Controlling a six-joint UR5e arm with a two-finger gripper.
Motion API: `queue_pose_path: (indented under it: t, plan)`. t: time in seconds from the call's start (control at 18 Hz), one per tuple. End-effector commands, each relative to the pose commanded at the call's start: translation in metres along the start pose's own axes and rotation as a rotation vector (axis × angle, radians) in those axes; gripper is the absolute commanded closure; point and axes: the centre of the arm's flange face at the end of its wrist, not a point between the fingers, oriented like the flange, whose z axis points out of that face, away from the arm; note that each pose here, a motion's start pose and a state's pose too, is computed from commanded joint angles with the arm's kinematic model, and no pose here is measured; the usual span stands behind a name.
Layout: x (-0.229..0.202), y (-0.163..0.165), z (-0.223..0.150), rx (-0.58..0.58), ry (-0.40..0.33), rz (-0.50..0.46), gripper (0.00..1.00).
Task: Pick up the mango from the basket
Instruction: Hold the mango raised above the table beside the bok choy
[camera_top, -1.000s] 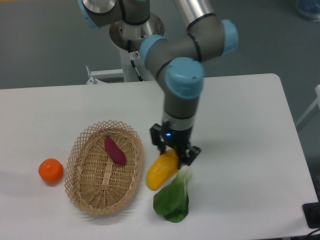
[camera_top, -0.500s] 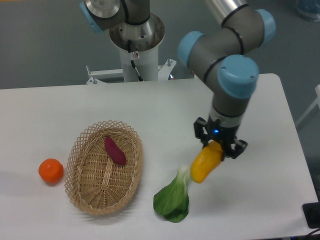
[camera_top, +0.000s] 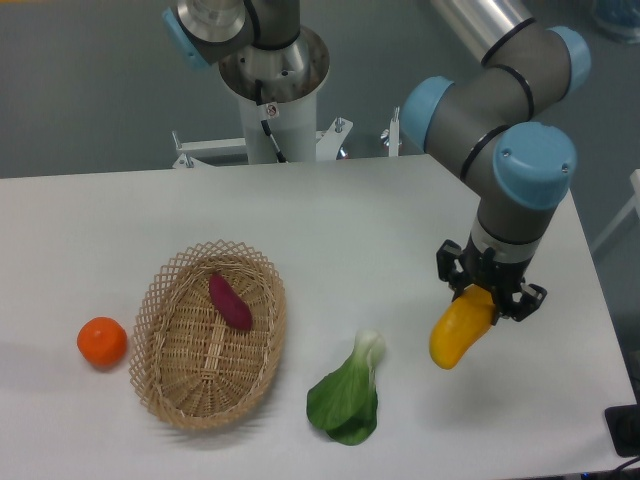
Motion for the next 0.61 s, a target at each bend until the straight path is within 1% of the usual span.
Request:
queue_pose_path:
  t: [0.22, 0.61]
  plan:
    - [-0.0044, 0.0014, 0.0062, -0.001, 0.001, -0.002, 0.64]
    - [-0.0067, 0.0072, 0.0047, -0.01, -0.001, -0.009, 0.63]
